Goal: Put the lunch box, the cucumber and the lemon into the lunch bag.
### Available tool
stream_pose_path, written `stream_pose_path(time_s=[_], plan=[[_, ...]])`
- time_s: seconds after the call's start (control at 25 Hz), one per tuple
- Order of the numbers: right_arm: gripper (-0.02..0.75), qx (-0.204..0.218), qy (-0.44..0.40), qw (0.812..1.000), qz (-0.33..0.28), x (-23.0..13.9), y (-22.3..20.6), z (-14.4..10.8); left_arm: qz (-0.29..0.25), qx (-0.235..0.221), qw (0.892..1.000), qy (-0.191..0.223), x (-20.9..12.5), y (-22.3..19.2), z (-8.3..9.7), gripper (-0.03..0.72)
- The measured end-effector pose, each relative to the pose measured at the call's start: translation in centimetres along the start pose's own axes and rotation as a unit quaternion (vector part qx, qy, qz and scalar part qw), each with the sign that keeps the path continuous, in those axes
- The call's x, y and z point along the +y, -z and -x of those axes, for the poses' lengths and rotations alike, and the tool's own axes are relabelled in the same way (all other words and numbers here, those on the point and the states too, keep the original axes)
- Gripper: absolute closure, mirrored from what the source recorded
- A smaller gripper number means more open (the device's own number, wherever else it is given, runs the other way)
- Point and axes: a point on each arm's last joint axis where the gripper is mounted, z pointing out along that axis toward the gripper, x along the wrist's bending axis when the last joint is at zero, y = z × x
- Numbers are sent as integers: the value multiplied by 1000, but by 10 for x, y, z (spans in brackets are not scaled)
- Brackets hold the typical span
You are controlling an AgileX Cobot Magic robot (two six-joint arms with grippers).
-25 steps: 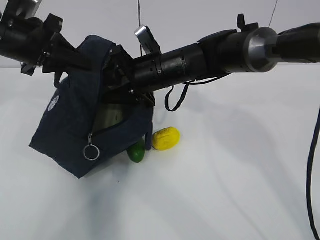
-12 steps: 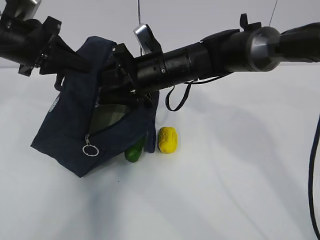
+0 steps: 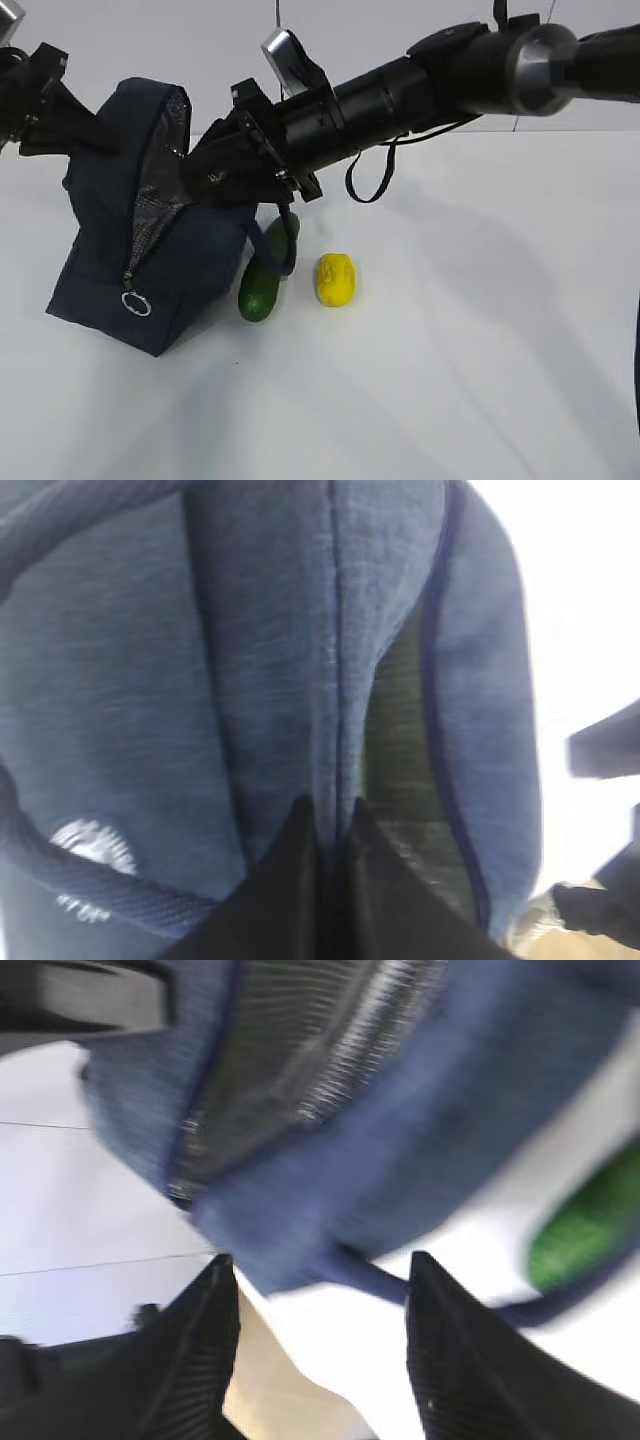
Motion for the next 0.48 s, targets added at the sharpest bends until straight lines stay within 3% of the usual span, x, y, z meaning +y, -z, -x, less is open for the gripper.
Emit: stream_pose_path(time_s=[0.32,0.48], plan=[[328,-149,32,988,-40,10,23,-20,-18,51,999,7,-3,3,-12,688],[328,-210,17,976,-53,12,32,-21,-20,85,996,21,-3,11,-27,688]])
